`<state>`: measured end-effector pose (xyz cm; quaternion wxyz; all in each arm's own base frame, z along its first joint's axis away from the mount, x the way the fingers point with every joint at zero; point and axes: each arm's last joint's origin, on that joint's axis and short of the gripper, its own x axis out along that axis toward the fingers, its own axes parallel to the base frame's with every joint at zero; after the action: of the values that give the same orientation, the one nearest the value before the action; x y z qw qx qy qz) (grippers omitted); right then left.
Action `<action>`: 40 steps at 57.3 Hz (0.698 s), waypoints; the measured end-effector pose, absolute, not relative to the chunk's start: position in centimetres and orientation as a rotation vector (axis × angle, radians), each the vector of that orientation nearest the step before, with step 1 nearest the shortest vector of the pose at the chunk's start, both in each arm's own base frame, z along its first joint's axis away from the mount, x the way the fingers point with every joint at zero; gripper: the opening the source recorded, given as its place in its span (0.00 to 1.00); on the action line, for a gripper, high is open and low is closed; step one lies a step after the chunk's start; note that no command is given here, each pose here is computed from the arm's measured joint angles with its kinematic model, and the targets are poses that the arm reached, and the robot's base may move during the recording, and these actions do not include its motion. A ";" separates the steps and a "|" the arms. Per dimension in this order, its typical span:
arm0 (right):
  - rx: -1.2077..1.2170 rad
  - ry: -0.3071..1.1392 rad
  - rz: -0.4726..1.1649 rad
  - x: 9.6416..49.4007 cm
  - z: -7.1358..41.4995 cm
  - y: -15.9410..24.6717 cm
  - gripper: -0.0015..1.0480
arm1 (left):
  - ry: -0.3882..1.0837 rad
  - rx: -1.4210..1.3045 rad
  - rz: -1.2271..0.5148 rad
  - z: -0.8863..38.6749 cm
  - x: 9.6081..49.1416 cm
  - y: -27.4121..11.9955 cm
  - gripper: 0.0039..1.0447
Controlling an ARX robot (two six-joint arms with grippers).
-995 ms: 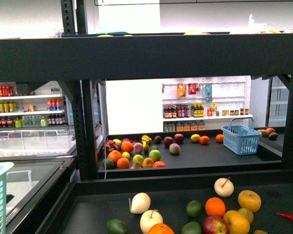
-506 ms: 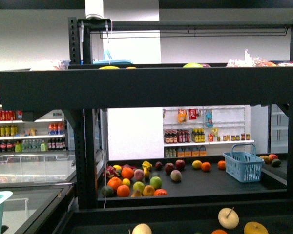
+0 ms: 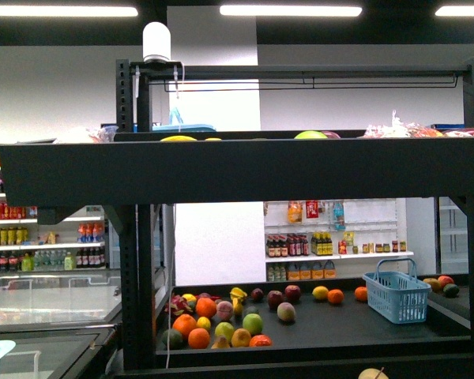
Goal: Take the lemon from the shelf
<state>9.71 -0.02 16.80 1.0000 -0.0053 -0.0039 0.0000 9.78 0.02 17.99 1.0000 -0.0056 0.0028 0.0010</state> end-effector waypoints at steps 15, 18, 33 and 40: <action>-0.011 -0.008 0.000 9.7 16.8 0.0 0.93 | 0.000 -0.011 0.002 16.7 9.7 0.0 0.02; -0.011 -0.008 0.001 9.7 16.8 0.0 0.93 | 0.001 -0.011 0.002 16.7 9.7 0.0 0.02; -0.011 -0.008 0.000 9.7 16.8 0.0 0.93 | -0.002 -0.011 0.002 16.7 9.7 0.0 0.31; -0.011 -0.008 0.000 9.7 16.8 0.0 0.93 | -0.002 -0.011 0.002 16.7 9.7 0.0 0.51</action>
<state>9.71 -0.02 16.80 1.0000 -0.0053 -0.0039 0.0000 9.72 0.02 16.71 1.0000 -0.0054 -0.0012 0.0009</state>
